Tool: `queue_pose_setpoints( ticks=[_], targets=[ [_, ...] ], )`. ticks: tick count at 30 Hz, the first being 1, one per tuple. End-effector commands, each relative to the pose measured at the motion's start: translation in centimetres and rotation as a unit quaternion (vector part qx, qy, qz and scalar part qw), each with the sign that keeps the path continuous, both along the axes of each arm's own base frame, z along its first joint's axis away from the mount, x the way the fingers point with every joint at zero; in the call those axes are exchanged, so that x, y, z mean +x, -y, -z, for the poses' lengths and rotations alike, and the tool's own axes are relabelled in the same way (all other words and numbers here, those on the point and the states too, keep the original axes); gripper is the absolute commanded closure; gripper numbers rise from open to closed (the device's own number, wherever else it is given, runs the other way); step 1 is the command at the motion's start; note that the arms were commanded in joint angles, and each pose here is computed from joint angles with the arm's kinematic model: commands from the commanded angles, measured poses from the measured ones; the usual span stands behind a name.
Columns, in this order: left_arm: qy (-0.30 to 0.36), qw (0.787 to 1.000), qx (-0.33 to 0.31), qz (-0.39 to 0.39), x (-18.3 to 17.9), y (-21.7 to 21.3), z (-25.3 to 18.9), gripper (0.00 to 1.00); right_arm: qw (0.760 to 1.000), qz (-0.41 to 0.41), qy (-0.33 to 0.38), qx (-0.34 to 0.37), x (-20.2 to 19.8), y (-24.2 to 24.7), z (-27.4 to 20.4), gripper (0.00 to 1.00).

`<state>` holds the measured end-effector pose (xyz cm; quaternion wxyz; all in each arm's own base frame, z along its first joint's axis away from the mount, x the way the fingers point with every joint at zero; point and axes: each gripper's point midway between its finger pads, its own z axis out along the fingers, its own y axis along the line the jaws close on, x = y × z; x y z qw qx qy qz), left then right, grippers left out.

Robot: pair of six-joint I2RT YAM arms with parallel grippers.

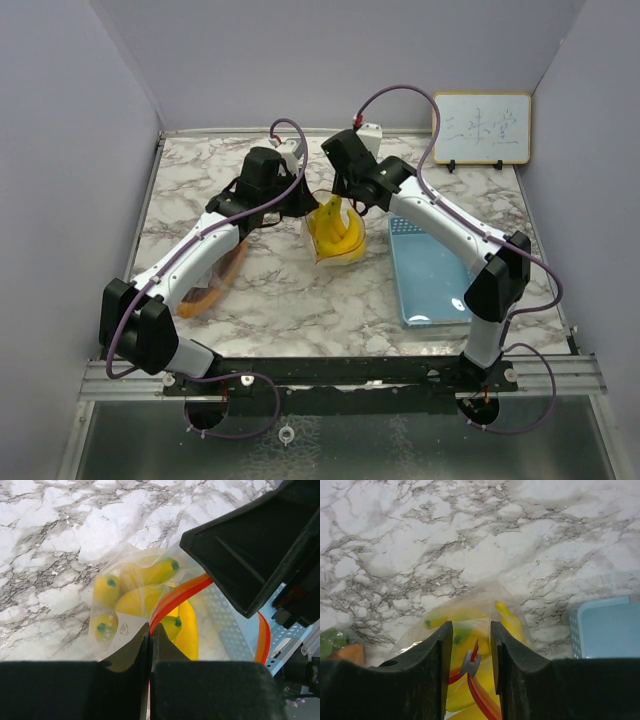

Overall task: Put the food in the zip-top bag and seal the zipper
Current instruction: Zip the zipper food storage bag.

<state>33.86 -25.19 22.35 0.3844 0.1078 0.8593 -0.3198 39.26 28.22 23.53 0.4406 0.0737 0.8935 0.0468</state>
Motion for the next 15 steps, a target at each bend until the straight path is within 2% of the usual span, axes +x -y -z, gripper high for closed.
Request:
queue_pose_setpoints(
  ticks=[1,7,10,11,15],
  targets=[
    [0.019,1.0,-0.023,0.009,0.6,0.8,-1.6,1.0,0.998,-0.023,-0.002,0.054,-0.4,-1.0,-1.0,0.7],
    [0.018,0.999,-0.034,0.012,0.6,1.1,-1.9,1.0,0.996,-0.04,0.004,0.074,-1.1,-1.2,-1.5,0.94],
    [0.025,0.998,-0.044,0.024,0.3,1.4,-2.9,1.0,0.995,-0.06,0.027,0.078,-0.7,-1.4,-3.3,0.98],
    [0.03,0.998,-0.044,0.028,0.1,1.4,-3.4,0.98,0.994,-0.07,0.038,0.078,-0.5,-1.5,-4.2,0.98],
    [0.064,0.997,-0.035,0.038,-0.5,0.7,-5.9,0.7,0.988,-0.113,0.078,0.069,-0.1,-1.8,-7.7,0.98]
  ],
)
